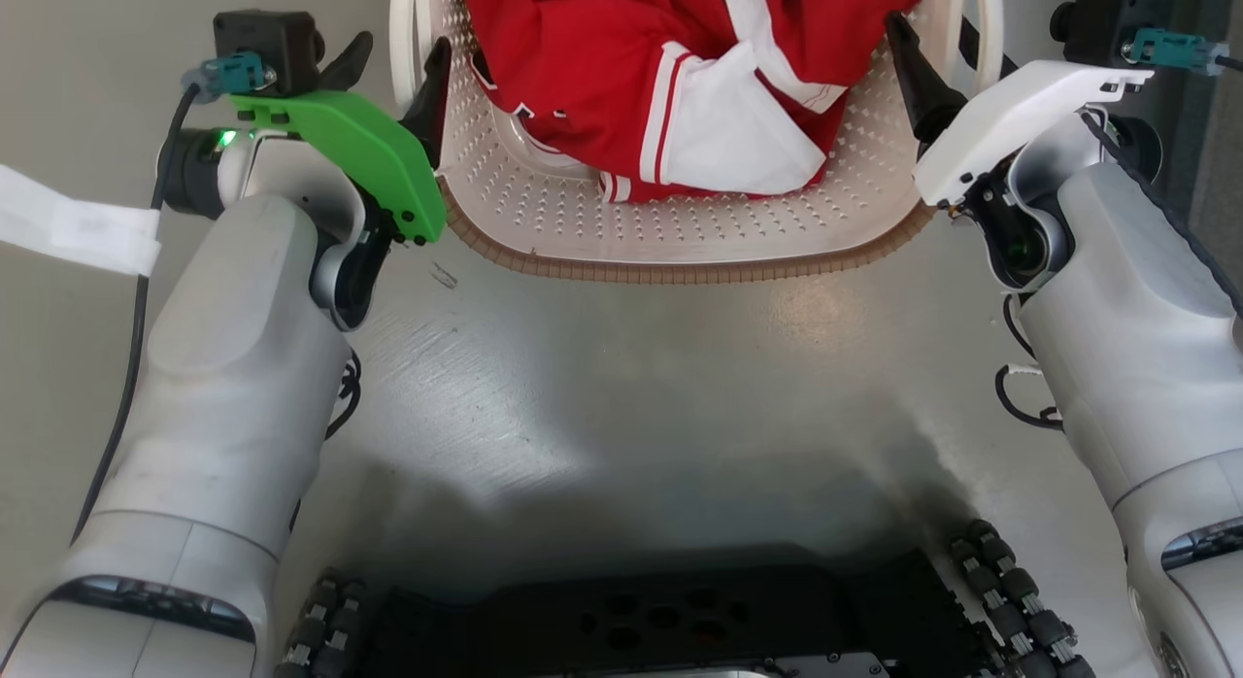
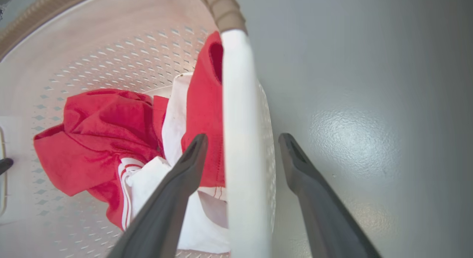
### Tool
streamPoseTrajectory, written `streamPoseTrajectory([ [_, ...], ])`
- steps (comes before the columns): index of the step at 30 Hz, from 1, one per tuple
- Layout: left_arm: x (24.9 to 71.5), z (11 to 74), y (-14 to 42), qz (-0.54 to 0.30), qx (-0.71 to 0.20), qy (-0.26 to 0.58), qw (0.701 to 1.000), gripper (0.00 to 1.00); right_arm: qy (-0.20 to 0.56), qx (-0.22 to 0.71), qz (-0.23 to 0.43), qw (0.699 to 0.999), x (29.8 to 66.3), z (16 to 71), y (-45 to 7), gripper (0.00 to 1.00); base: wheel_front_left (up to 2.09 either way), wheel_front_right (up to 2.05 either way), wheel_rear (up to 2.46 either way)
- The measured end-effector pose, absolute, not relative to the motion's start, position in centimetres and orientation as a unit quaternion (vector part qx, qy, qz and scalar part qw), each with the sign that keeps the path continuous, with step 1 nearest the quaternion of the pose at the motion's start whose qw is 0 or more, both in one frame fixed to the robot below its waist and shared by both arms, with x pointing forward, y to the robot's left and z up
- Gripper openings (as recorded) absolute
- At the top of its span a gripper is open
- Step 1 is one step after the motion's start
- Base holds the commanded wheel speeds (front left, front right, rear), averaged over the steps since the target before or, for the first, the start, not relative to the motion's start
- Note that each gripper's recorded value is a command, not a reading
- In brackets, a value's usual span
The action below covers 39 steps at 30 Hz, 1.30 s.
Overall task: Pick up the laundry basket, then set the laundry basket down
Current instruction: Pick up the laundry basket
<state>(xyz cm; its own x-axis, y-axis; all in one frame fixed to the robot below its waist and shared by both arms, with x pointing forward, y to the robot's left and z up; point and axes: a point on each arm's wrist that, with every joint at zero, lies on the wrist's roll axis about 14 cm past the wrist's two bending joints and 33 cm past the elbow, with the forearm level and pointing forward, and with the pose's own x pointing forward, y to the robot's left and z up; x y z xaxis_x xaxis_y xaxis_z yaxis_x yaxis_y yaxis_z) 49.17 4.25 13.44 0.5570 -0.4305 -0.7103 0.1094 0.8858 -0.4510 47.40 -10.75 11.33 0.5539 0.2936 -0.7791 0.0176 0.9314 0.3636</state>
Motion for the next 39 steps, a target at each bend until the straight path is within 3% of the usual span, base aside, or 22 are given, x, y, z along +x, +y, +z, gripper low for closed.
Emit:
streamPoseTrajectory([
  [7, 49.5, 12.8, 3.8, -0.162, -0.184, 0.449, 0.859, 1.0, 0.472, 0.163, 0.084, 0.862, 47.7, 10.5, -10.5, 1.0, 0.0, 0.0, 0.0],
  [8, 49.4, 12.7, 3.7, -0.162, -0.184, 0.451, 0.858, 0.94, 0.473, 0.162, 0.085, 0.862, 47.7, 10.4, -10.5, 1.0, 0.0, 0.0, 0.0],
  [9, 49.3, 12.6, 3.7, -0.163, -0.184, 0.453, 0.857, 0.72, 0.474, 0.161, 0.086, 0.862, 47.7, 10.3, -10.5, 0.9, 0.0, 0.0, 0.0],
  [10, 49.2, 12.5, 3.6, -0.164, -0.184, 0.455, 0.856, 0.56, 0.475, 0.161, 0.086, 0.861, 47.6, 10.3, -10.5, 0.72, 0.0, 0.0, 0.0],
  [11, 49.2, 12.5, 3.5, -0.165, -0.184, 0.456, 0.855, 0.42, 0.476, 0.161, 0.085, 0.86, 47.7, 10.2, -10.5, 0.41, 0.0, 0.0, 0.0],
  [12, 49.2, 12.5, 3.4, -0.166, -0.185, 0.456, 0.854, 0.29, 0.477, 0.16, 0.086, 0.86, 47.7, 10.1, -10.5, 0.22, 0.0, 0.0, 0.0],
  [13, 49.2, 12.5, 3.3, -0.168, -0.186, 0.456, 0.854, 0.06, 0.478, 0.159, 0.087, 0.86, 47.7, 10.1, -10.5, 0.0, 0.0, 0.0, 0.0],
  [14, 49.4, 12.6, 2.8, -0.172, -0.189, 0.454, 0.853, 0.0, 0.479, 0.158, 0.089, 0.859, 47.8, 10.1, -10.4, 0.0, 0.0, 0.0, 0.0],
  [39, 49.1, 18.0, 3.0, -0.17, -0.188, 0.435, 0.864, 0.0, 0.452, 0.159, 0.097, 0.873, 47.7, 15.7, -9.5, 0.0, 0.0, 0.0, 0.0],
])
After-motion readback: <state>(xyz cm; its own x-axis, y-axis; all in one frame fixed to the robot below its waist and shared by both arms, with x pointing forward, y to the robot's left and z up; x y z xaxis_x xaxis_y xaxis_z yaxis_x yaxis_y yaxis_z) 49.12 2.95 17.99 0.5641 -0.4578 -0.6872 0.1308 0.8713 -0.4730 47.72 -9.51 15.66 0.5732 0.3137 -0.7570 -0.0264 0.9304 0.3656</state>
